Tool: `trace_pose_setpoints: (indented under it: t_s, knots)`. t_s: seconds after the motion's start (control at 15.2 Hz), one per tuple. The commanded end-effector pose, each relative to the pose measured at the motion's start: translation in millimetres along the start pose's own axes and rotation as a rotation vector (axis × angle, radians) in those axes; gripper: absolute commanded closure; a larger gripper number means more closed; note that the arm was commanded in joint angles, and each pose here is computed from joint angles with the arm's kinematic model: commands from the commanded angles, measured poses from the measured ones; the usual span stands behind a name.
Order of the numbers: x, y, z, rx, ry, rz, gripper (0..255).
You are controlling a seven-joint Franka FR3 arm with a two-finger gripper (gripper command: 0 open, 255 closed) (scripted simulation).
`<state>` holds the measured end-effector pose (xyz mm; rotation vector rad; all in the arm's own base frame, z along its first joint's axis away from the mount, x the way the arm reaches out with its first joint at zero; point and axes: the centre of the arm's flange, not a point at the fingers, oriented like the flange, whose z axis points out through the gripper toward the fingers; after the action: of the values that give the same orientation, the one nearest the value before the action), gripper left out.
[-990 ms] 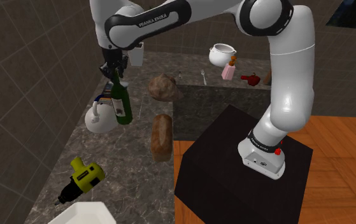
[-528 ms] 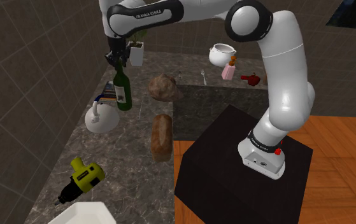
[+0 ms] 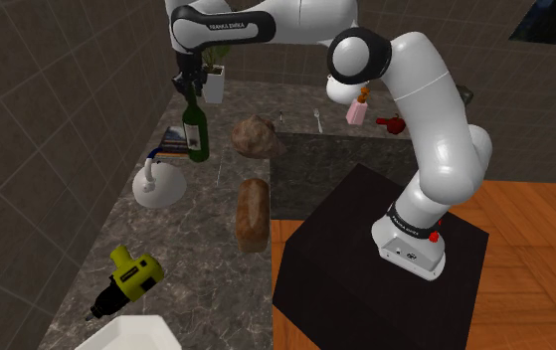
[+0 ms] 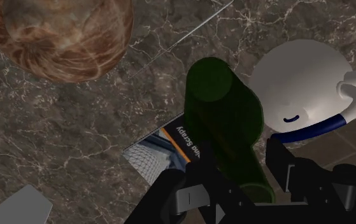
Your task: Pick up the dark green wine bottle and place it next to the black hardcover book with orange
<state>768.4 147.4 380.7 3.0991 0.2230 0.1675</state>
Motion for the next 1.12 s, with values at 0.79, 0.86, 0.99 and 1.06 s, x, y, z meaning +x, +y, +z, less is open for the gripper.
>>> trace_pose_setpoints:
  t_s: [0.79,0.86,0.99,1.06]
  knots:
    - [-6,-1,64,0.0,0.001,0.0,255]
    - [-6,-1,64,0.0,0.001,0.0,255]
    - [-6,-1,64,0.0,0.001,0.0,255]
    - [-6,-1,64,0.0,0.001,0.0,255]
